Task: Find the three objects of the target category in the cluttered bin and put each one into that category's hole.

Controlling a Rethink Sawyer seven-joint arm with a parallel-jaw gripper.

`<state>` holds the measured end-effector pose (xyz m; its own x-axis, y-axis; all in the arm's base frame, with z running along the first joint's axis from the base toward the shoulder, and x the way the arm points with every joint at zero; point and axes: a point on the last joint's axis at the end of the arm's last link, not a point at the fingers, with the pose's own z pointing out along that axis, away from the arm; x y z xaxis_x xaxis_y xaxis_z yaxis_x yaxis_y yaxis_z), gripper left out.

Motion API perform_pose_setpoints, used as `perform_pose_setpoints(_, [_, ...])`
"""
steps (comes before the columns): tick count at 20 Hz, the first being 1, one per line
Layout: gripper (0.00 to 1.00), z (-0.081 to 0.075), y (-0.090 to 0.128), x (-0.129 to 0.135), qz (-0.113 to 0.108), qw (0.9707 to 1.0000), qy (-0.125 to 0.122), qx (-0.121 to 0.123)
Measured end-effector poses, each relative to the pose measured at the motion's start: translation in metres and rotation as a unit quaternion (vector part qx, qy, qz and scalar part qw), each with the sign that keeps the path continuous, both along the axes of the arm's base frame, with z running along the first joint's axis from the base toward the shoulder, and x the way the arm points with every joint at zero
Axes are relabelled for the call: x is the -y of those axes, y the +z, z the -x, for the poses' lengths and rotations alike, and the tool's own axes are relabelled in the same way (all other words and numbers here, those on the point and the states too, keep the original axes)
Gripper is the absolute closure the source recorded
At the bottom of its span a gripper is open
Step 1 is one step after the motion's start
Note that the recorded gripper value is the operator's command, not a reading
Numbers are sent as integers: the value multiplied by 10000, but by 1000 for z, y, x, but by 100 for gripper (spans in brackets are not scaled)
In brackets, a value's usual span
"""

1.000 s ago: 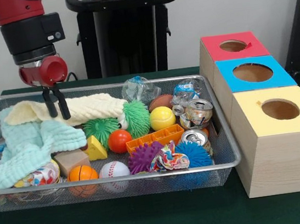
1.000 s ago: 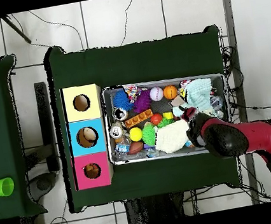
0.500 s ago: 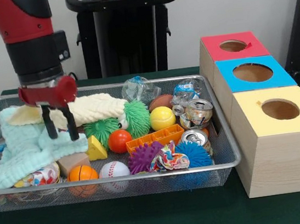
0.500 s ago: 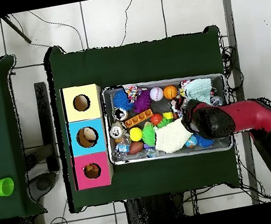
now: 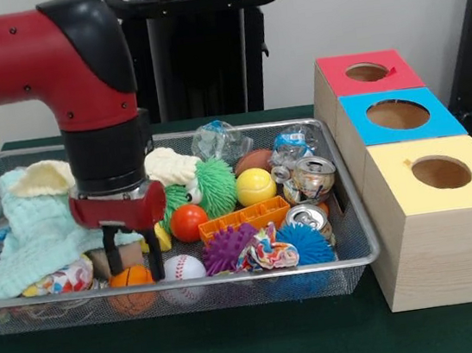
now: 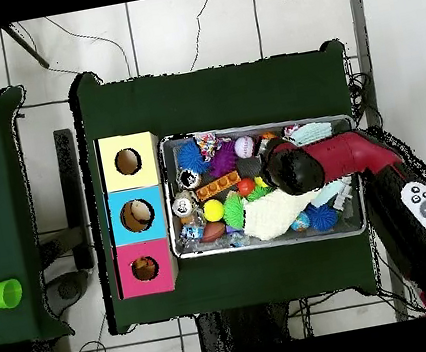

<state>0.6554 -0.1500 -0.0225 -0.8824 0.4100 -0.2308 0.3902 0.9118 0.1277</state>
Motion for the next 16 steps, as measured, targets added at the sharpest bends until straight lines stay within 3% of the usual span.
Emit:
perform_pose_setpoints(3, [0,1,-13,14,241,9991,-65,-329])
perform_pose_setpoints(6, [0,-7,-14,17,281,9988,-117,-372])
perform_pose_setpoints(16, [0,-13,-17,17,350,9979,-129,-537])
